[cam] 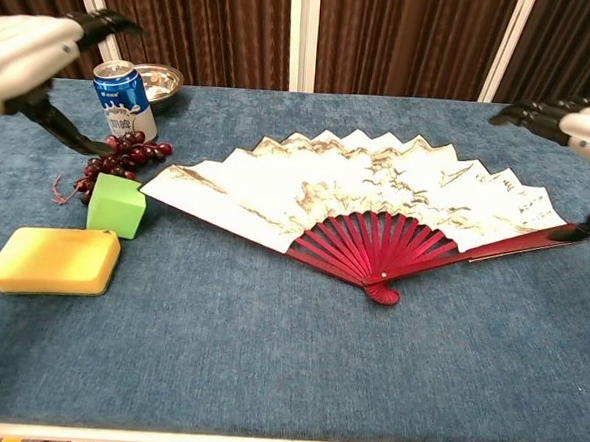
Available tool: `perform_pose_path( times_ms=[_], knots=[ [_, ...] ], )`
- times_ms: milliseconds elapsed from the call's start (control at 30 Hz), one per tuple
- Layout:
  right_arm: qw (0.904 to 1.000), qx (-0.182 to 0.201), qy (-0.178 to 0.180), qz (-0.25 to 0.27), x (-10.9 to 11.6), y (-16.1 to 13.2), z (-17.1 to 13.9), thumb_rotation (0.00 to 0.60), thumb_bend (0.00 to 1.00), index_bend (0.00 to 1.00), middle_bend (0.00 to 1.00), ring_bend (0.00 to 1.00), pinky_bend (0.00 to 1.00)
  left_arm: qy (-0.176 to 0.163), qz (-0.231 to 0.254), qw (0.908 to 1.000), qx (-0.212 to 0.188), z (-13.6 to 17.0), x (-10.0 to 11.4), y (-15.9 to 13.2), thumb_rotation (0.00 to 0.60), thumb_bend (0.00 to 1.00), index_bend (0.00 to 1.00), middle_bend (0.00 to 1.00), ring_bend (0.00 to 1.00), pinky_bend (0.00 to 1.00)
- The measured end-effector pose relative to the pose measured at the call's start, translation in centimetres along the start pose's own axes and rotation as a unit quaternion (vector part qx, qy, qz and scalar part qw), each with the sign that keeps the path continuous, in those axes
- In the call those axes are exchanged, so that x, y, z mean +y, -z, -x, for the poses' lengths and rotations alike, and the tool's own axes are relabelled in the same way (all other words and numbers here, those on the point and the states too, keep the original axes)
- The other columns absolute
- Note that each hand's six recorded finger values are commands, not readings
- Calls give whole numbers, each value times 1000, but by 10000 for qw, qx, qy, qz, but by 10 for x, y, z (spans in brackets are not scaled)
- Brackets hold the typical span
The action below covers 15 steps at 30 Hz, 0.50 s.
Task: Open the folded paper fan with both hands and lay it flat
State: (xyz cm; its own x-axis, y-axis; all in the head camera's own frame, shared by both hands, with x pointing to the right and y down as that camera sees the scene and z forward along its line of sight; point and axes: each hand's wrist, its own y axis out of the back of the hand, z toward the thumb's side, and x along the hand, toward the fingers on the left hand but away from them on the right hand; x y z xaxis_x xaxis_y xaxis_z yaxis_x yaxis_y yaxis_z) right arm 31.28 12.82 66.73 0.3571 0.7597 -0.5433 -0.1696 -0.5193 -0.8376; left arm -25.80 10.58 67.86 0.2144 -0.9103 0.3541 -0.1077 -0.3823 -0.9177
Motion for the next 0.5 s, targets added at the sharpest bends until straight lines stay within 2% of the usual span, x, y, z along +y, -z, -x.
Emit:
perform_pose_path(
  times_ms=[100, 167, 200, 267, 333, 500],
  knots=[
    [9998, -74, 3, 173, 6, 9, -6, 600, 9, 11, 98, 11, 0, 13, 242, 9996, 122, 5, 9, 12, 600, 125, 85, 99, 43, 156],
    [9993, -147, 195, 290, 12, 15, -10, 600, 91, 74, 197, 65, 4, 5, 380, 9989, 260, 9, 16, 25, 600, 126, 91, 107, 43, 157],
    [9987, -188, 297, 356, 15, 19, -12, 600, 147, 110, 213, 92, 11, -11, 405, 9986, 336, 12, 19, 33, 600, 126, 96, 109, 43, 157],
    [9967, -300, 511, 559, 21, 30, -19, 600, 200, 139, 219, 113, 22, -64, 372, 9979, 521, 19, 27, 52, 600, 126, 109, 111, 44, 156],
    [9943, -408, 645, 746, 26, 42, -28, 600, 203, 141, 204, 103, 23, -103, 296, 9971, 699, 27, 33, 71, 600, 126, 119, 111, 43, 153],
    [9863, -939, 947, 972, 38, 90, -72, 600, 203, 98, 143, 14, 0, -90, 240, 9923, 1212, 57, 45, 123, 600, 125, 122, 111, 43, 151]
  ],
)
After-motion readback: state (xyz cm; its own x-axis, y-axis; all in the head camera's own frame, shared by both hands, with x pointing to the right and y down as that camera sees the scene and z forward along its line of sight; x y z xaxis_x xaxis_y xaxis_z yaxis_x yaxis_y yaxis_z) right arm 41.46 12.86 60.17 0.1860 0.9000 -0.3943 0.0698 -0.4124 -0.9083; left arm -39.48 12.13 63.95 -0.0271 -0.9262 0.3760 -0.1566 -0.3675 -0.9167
